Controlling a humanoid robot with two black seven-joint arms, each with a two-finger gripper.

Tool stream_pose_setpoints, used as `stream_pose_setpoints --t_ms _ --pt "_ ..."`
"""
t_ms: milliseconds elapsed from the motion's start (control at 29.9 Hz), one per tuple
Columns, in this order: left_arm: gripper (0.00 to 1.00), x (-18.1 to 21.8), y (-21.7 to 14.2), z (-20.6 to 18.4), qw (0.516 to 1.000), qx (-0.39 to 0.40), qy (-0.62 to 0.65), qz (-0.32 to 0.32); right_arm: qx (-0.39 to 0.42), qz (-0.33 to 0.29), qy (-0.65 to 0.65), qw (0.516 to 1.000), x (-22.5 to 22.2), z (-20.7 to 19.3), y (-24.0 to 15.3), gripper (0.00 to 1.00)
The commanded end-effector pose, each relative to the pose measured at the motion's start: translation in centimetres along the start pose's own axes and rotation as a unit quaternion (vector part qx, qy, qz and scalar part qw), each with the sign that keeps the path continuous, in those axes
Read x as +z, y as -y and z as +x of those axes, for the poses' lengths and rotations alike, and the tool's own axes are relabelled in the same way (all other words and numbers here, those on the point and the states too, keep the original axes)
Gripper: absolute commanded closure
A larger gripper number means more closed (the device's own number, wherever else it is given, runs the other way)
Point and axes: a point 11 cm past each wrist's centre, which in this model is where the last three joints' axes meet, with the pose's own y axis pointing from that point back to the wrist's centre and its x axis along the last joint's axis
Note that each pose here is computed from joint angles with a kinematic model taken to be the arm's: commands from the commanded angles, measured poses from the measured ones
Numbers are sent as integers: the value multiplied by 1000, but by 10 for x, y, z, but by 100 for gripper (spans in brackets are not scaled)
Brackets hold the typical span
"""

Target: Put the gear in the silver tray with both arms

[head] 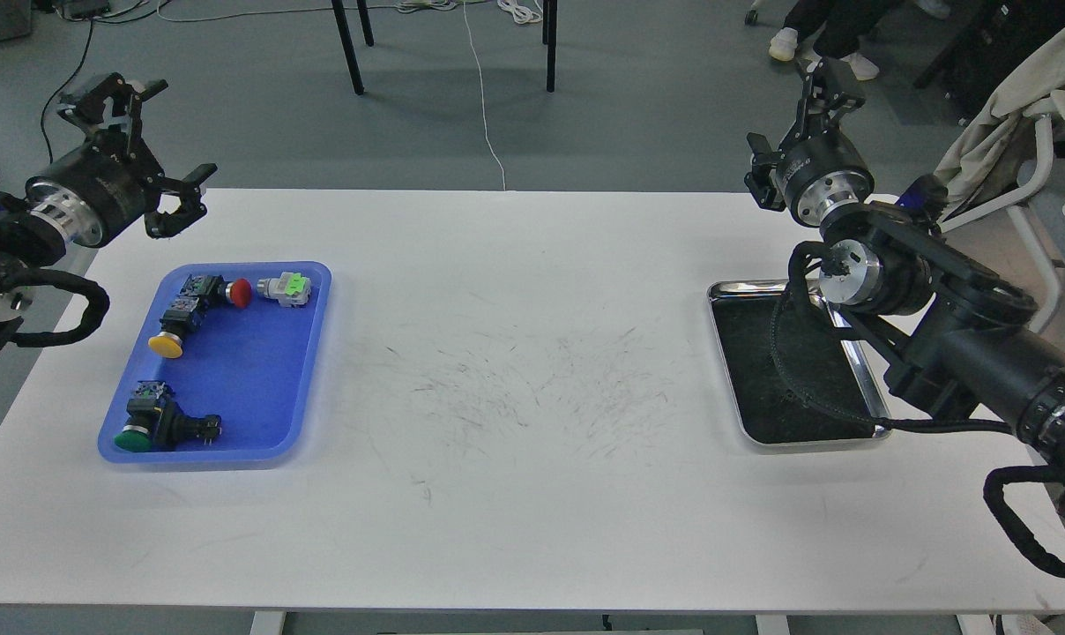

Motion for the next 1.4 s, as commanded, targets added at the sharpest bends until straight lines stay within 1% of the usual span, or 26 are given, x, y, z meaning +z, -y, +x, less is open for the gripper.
stream_pose_setpoints --t_ms 0,100,334,1237,1371 --pt "1 -2 -1 1 1000 -1 0 5 -19 -26 -8 999 9 -6 -2 1" --pt "1 -3 -2 2 1000 0 0 5 -34 -32 -10 999 10 -9 -4 1" --pt "1 -8 -4 4 1000 1 -1 8 -65 -39 -36 996 6 7 -13 1" --pt "1 -14 -7 8 1000 5 -5 11 -65 -38 -39 996 5 5 -13 1" --pt "1 -15 -7 8 1000 5 -5 12 -77 -36 -38 996 3 0 -13 1"
